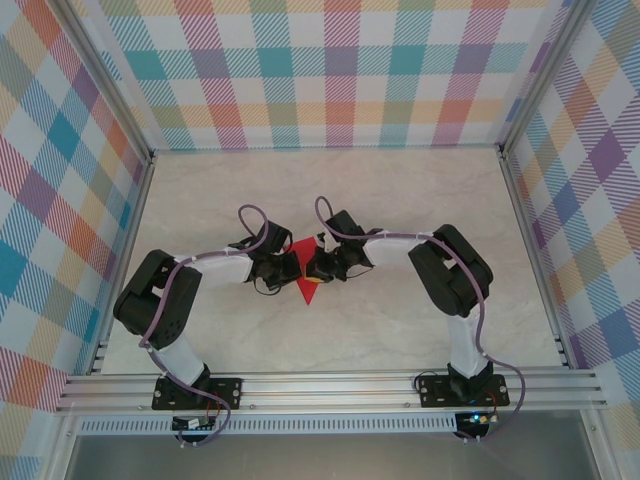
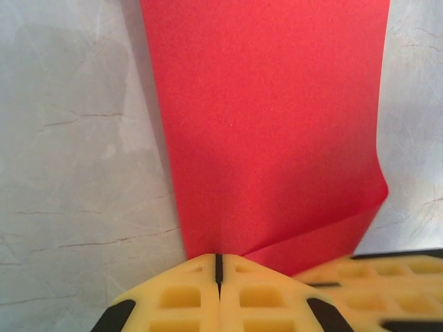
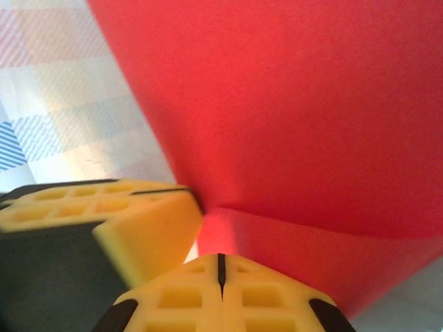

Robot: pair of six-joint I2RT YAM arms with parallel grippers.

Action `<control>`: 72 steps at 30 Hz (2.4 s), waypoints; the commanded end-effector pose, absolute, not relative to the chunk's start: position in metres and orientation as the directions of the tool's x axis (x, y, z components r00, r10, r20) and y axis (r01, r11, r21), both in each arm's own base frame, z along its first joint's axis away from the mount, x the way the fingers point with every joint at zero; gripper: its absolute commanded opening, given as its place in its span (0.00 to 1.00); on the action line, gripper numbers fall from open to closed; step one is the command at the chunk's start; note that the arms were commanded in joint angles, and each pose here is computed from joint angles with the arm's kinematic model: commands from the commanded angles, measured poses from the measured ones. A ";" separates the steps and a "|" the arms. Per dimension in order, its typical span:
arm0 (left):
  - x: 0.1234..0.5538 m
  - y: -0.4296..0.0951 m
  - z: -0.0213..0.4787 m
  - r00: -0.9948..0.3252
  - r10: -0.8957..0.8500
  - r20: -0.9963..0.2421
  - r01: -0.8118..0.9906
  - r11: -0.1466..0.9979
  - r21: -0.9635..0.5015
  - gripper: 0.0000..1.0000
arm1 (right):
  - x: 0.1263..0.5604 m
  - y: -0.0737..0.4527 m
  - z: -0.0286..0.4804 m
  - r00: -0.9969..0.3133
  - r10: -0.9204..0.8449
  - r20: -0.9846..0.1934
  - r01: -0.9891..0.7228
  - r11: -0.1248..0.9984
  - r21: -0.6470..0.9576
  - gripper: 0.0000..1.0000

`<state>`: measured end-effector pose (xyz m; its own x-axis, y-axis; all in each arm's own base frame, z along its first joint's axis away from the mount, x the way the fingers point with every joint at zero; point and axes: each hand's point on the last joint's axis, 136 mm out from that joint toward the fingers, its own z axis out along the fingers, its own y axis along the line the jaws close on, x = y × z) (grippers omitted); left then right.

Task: Fold a paper plane with a square sheet of paper (pick it up from the middle)
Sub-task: Third fold the triangle at the center of the table.

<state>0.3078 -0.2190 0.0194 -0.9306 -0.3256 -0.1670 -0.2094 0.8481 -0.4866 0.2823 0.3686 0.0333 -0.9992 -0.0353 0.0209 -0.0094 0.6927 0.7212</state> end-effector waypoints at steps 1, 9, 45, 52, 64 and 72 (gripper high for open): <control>0.292 -0.202 -0.006 -0.934 -0.332 -0.131 -0.257 0.880 -0.400 0.00 | 0.276 0.371 0.066 -0.998 -0.064 -0.026 -0.062 0.644 0.763 0.04; 0.293 -0.203 -0.004 -0.934 -0.333 -0.132 -0.255 0.877 -0.408 0.00 | 0.251 0.365 0.053 -0.993 -0.110 0.034 -0.046 0.649 0.759 0.04; 0.292 -0.200 -0.004 -0.930 -0.343 -0.135 -0.266 0.878 -0.399 0.00 | 0.203 0.362 0.024 -0.964 -0.245 0.102 -0.087 0.653 0.752 0.04; 0.292 -0.200 -0.004 -0.930 -0.343 -0.134 -0.266 0.877 -0.399 0.00 | 0.207 0.349 0.000 -0.972 -0.197 0.131 -0.065 0.754 0.654 0.04; 0.292 -0.199 -0.002 -0.930 -0.339 -0.141 -0.260 0.879 -0.399 0.00 | 0.246 0.351 0.054 -0.988 -0.131 -0.084 -0.153 0.727 0.669 0.04; 0.292 -0.200 -0.001 -0.931 -0.336 -0.141 -0.255 0.878 -0.405 0.00 | 0.261 0.356 0.041 -0.990 -0.116 -0.079 -0.139 0.747 0.650 0.03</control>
